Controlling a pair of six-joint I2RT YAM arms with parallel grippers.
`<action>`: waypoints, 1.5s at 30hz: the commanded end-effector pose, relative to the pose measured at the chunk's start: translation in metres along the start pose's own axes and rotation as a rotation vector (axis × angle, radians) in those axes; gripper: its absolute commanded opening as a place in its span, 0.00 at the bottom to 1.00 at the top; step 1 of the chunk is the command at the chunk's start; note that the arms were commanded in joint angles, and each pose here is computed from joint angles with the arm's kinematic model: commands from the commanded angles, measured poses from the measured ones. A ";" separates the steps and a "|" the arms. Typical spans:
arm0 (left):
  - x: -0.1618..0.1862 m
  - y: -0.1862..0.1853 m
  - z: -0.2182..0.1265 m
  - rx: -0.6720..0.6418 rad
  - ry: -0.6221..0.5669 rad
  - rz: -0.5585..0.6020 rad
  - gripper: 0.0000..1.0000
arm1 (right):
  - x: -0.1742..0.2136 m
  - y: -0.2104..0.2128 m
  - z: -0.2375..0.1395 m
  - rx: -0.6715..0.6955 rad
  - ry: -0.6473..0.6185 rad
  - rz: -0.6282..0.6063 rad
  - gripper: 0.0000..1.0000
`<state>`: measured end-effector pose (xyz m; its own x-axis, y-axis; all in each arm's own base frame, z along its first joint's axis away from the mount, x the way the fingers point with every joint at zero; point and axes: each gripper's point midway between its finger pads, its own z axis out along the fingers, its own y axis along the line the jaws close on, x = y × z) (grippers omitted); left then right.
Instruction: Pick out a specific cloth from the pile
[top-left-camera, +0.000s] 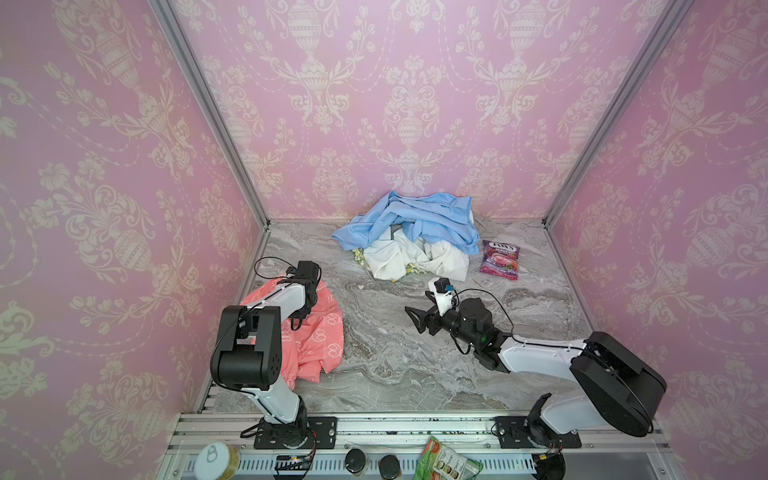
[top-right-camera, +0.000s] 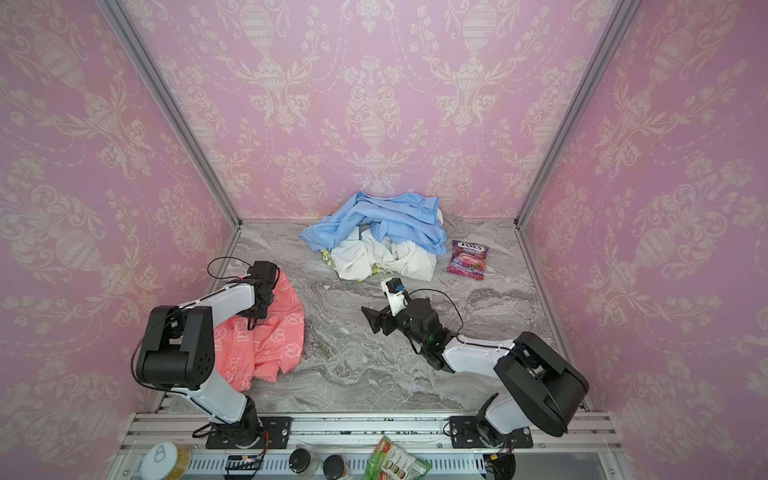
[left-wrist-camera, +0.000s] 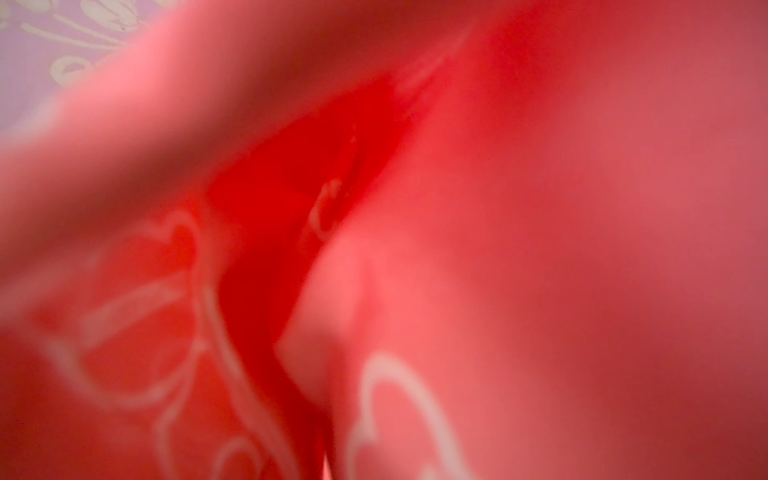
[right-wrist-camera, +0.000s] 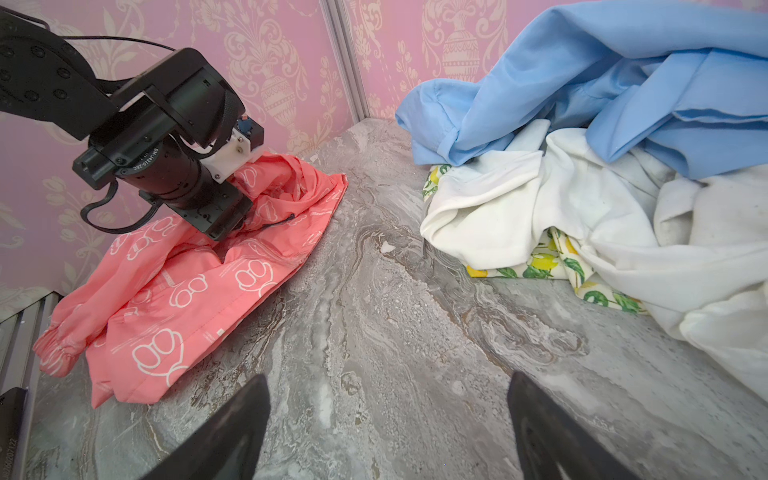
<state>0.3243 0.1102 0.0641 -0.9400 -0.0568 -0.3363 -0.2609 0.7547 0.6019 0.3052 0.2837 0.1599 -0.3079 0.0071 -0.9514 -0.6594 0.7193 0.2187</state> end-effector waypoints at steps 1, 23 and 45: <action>-0.011 0.003 -0.016 0.060 -0.029 -0.056 0.90 | -0.009 0.004 -0.005 -0.018 0.004 -0.005 0.93; -0.078 -0.021 -0.178 0.660 -0.586 -0.159 0.99 | -0.060 -0.070 -0.074 0.294 0.042 -0.025 1.00; -0.070 -0.076 -0.081 0.606 -0.725 -0.224 0.99 | 0.002 -0.225 -0.174 0.838 -0.068 0.040 1.00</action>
<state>0.3757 -0.0048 0.0798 -0.5671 0.0137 -0.8236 -0.0419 0.9981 0.0455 0.3267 0.0041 0.1418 -0.3182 0.0673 -0.9456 0.0815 0.9957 0.0435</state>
